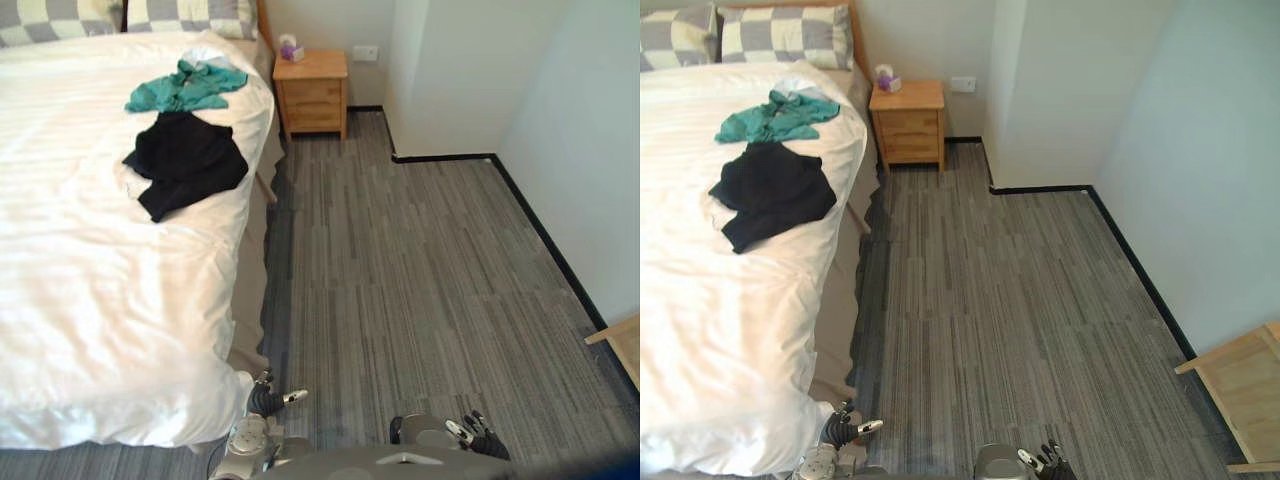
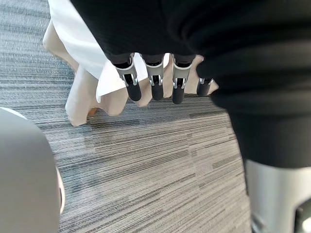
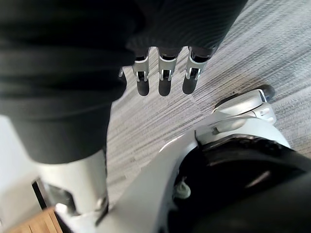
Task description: Tidy the bed and pick cloth on bed and put in laundry
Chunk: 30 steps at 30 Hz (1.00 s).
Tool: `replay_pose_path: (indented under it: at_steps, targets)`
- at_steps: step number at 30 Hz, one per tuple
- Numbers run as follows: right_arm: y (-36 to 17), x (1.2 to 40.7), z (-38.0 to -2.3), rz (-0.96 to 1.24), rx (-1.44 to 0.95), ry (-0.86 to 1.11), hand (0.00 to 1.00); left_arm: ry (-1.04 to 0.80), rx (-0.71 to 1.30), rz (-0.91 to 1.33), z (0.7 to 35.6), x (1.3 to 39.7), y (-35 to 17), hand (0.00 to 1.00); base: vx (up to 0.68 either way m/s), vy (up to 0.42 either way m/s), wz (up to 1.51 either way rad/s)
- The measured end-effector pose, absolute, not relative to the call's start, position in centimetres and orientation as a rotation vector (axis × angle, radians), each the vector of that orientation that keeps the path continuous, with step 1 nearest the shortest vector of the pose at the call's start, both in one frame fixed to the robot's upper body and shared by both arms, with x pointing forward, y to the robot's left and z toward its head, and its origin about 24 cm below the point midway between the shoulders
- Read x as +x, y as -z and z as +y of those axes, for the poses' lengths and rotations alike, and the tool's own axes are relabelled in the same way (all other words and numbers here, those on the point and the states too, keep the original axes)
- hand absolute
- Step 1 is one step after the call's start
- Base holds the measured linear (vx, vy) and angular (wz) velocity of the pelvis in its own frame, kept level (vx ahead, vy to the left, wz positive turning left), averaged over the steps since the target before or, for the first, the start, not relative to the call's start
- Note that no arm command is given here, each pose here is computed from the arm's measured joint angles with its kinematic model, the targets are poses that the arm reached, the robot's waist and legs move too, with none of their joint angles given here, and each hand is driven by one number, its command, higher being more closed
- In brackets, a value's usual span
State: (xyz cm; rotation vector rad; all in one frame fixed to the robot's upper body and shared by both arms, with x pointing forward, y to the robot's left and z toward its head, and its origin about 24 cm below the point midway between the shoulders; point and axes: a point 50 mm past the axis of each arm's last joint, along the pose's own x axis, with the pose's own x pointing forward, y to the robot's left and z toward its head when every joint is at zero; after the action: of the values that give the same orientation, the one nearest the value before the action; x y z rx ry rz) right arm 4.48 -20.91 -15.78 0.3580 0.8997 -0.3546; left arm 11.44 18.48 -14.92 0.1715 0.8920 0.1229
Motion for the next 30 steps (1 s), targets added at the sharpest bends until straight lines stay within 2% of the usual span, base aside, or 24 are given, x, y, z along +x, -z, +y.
replay_pose_path:
  at_steps: [2,3,11,16,18,21,23,30]
  targets:
    - [16.0,3.8,-21.0,0.923,0.395,0.402,0.00,-0.129,0.163,0.905,18.4,11.3,15.0,0.00,-0.02,-0.031,0.20]
    - [16.5,2.6,-20.5,0.979,0.471,0.494,0.00,-0.229,0.064,0.965,18.5,10.6,15.4,0.00,0.00,-0.011,0.10]
    - [16.5,2.7,-20.5,0.980,0.466,0.484,0.00,-0.241,0.045,0.975,18.6,10.4,15.5,0.00,0.00,0.000,0.02]
    - [16.5,3.5,-20.6,0.992,0.444,0.448,0.00,-0.308,-0.066,1.018,19.0,9.9,15.8,0.00,0.02,-0.016,0.10]
    - [16.3,4.4,-21.3,0.989,0.418,0.406,0.00,-0.424,-0.174,1.021,19.6,9.3,15.9,0.00,0.09,-0.054,-0.24]
    - [16.4,4.6,-20.9,1.009,0.409,0.361,0.00,-0.561,-0.214,1.029,22.2,7.8,15.8,0.00,0.08,-0.117,-0.25]
    - [16.5,4.8,-20.7,1.011,0.414,0.356,0.00,-0.557,-0.186,1.102,22.2,5.3,16.3,0.00,0.17,-0.109,-0.17]
    - [16.2,6.1,-22.1,1.012,0.396,0.356,0.00,-0.460,-0.199,1.202,19.8,2.1,17.0,0.00,0.25,0.086,-0.19]
